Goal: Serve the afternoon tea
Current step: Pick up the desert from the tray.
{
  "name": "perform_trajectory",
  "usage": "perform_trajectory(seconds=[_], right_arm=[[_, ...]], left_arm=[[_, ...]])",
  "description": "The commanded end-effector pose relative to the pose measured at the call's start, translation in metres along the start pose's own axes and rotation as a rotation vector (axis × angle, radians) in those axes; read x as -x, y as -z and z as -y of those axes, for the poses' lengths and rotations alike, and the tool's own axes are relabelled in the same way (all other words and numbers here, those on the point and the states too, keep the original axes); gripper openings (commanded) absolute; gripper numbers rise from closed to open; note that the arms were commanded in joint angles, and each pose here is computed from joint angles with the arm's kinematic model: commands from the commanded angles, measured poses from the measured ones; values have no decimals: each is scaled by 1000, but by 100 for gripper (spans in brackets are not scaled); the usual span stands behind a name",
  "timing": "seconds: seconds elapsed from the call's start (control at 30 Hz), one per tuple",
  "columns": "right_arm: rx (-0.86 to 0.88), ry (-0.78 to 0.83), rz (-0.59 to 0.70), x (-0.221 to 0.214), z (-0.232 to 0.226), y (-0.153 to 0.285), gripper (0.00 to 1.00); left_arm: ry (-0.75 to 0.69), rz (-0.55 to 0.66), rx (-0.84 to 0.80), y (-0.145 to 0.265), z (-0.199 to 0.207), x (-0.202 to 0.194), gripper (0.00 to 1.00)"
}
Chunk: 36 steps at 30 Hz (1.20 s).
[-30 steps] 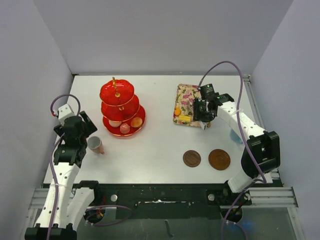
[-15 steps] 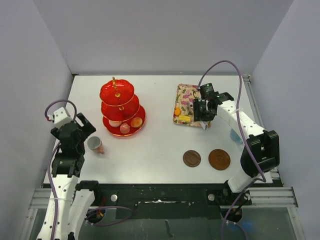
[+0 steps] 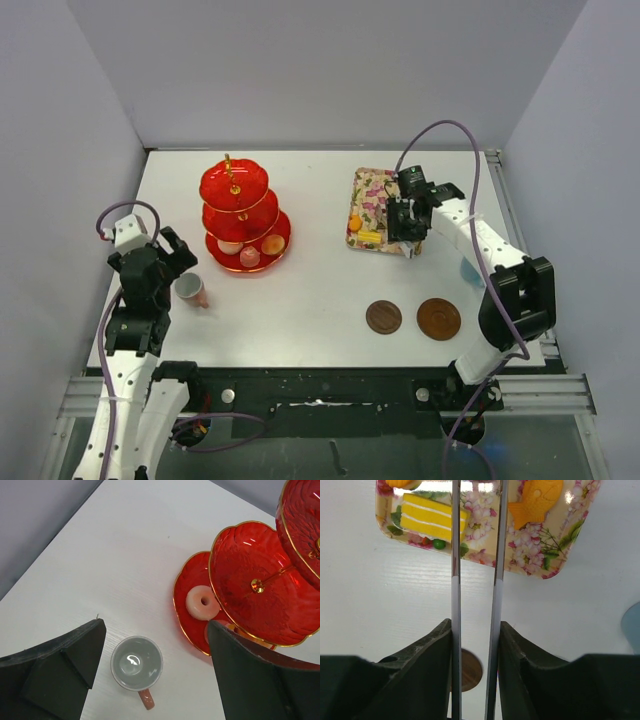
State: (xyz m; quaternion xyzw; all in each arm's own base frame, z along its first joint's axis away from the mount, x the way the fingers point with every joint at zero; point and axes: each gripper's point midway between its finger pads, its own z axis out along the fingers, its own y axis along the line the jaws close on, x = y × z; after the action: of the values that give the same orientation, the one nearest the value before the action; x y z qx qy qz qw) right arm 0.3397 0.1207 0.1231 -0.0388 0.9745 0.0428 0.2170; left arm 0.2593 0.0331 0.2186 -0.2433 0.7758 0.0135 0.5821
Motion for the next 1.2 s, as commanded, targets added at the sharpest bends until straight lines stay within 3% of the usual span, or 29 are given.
perform_trajectory(seconds=[0.0, 0.4, 0.73, 0.97, 1.17], right_arm=[[-25, 2, 83, 26, -1, 10, 33], [-19, 5, 128, 30, -4, 21, 20], [16, 0, 214, 44, -12, 49, 18], [147, -11, 280, 50, -39, 74, 17], [335, 5, 348, 59, -100, 107, 18]], left_arm=[[6, 59, -65, 2, 14, 17, 82], [4, 62, -90, 2, 18, 17, 82], [7, 60, -93, 3, 19, 18, 82], [9, 64, -87, 4, 18, 19, 82], [10, 66, -90, 4, 18, 19, 82]])
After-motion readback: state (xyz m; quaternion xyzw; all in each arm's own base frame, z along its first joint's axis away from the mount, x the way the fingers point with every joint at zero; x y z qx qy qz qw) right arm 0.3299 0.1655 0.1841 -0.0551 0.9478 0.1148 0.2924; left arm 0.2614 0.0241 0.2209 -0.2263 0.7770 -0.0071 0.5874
